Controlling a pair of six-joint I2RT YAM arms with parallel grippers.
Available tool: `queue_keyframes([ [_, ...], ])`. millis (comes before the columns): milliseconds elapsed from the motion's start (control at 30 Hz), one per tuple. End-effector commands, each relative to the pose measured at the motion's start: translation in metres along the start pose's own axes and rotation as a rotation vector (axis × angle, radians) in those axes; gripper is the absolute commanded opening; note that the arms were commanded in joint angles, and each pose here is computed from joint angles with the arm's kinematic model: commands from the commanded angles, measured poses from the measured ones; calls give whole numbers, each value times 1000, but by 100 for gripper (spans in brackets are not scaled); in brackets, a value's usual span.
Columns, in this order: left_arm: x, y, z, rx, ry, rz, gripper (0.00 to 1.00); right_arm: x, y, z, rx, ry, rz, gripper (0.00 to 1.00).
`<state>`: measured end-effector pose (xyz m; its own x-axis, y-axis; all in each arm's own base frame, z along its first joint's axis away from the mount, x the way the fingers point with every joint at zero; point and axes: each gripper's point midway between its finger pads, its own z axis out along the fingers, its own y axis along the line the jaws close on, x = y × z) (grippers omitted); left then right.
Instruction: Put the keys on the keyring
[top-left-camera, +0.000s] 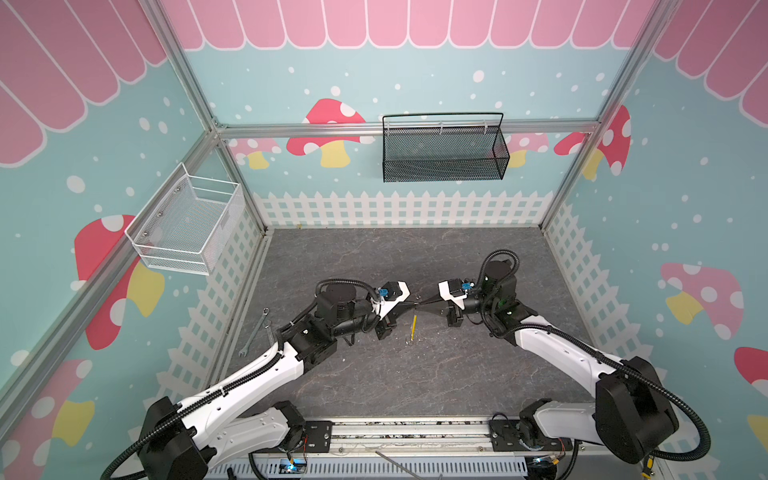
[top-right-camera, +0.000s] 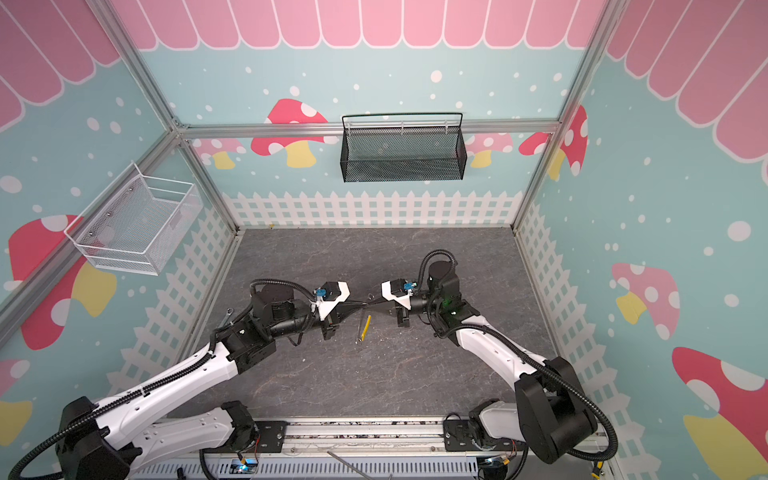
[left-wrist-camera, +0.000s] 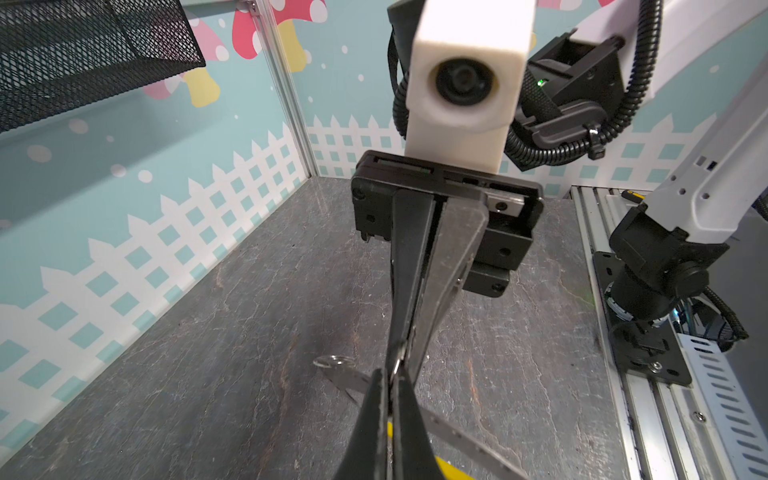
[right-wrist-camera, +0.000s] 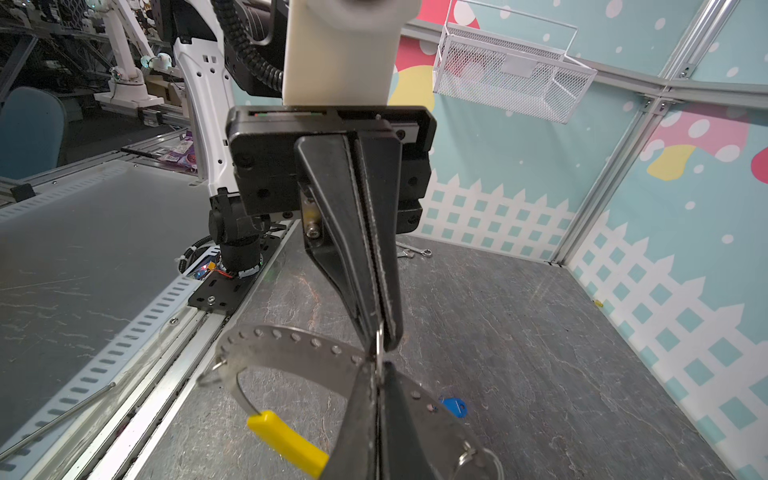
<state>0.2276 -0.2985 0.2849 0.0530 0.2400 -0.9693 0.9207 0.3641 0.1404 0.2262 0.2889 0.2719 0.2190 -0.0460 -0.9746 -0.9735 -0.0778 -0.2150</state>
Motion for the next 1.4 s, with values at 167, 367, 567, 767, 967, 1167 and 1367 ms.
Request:
queue_keyframes([
  [167, -9, 7, -16, -54, -161, -9, 14, -18, 4, 2, -38, -50, -39, 0],
  [367, -8, 5, -16, -42, -194, -8, 17, -18, 3, 2, -47, -54, -31, 0],
  [567, -12, 0, -13, -1, -204, -2, 17, -18, 2, 3, -50, -55, -26, 0],
  [767, -9, -4, -10, 35, -185, -4, 17, -20, 1, 3, -50, -58, -24, 0],
  [967, -6, -2, -7, 23, -184, 0, 18, -21, 3, 3, -66, -63, -18, 0],
  [1167, -10, -2, -3, 40, -193, 1, 10, -22, 4, 3, -72, -66, -21, 0],
  [1367, -14, -2, -3, 48, -201, 7, 5, -21, 4, 4, -76, -66, -16, 1],
])
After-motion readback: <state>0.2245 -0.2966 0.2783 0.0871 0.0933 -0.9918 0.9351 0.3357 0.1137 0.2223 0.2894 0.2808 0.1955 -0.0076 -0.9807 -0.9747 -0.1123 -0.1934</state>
